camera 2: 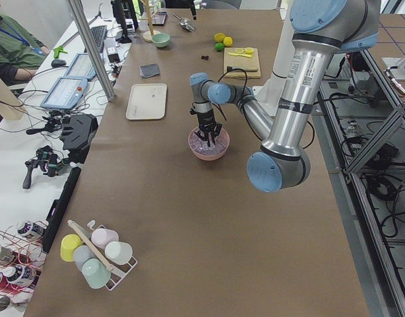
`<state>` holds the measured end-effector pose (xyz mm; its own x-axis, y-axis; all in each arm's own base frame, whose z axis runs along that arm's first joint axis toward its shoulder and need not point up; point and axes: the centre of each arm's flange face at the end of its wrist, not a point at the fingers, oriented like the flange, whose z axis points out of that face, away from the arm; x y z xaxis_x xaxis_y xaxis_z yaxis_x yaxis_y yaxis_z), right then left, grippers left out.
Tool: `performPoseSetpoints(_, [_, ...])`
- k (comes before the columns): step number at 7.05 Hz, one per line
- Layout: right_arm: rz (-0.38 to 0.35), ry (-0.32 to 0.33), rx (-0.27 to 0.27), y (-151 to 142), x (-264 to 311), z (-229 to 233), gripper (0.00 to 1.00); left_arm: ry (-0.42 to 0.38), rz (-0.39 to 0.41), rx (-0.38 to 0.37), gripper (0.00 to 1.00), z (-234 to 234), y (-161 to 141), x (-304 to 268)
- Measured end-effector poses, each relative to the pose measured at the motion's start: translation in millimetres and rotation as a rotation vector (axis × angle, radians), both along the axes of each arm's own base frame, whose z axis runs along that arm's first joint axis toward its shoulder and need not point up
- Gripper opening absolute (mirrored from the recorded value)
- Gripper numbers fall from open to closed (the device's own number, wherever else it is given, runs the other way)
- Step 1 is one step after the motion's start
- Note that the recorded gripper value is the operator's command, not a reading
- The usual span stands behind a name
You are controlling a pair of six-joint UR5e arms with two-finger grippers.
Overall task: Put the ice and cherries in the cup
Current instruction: 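Lift the ice cube out of the bowl with the left gripper, then carry the ice cube over the blue cup with the left gripper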
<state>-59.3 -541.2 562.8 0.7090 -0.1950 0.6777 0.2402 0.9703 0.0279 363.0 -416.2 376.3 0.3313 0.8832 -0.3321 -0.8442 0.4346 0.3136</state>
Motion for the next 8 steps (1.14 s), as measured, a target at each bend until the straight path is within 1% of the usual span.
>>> performPoseSetpoints(1, [0.0,0.0,0.001,-0.3,-0.1,-0.5,1.0,-0.001,-0.013,-0.013,0.07,-15.3,-8.3,-3.3])
performPoseSetpoints(2, [0.0,0.0,0.0,-0.4,-0.4,-0.4,1.0,0.016,-0.037,-0.052,0.07,-34.2,-19.2,-9.6])
performPoseSetpoints(3, [-0.001,0.0,-0.001,-0.3,-0.7,0.4,1.0,0.052,-0.089,-0.123,0.07,-47.3,-28.4,-18.0])
performPoseSetpoints(4, [-0.001,0.0,-0.002,-0.4,-0.8,0.7,1.0,0.082,-0.18,-0.203,0.07,-60.8,-35.9,-22.6])
performPoseSetpoints(5, [-0.001,0.0,-0.001,-0.5,-0.9,0.0,1.0,0.103,-0.306,-0.275,0.07,-80.6,-41.8,-17.7])
performPoseSetpoints(6, [-0.001,-0.001,0.003,-0.6,-1.0,-1.8,1.0,0.136,-0.447,-0.362,0.06,-97.7,-45.3,-3.6])
performPoseSetpoints(8, [-0.001,-0.001,0.005,-0.6,-1.0,-2.9,1.0,0.222,-0.699,-0.576,0.05,-111.9,-44.7,42.6])
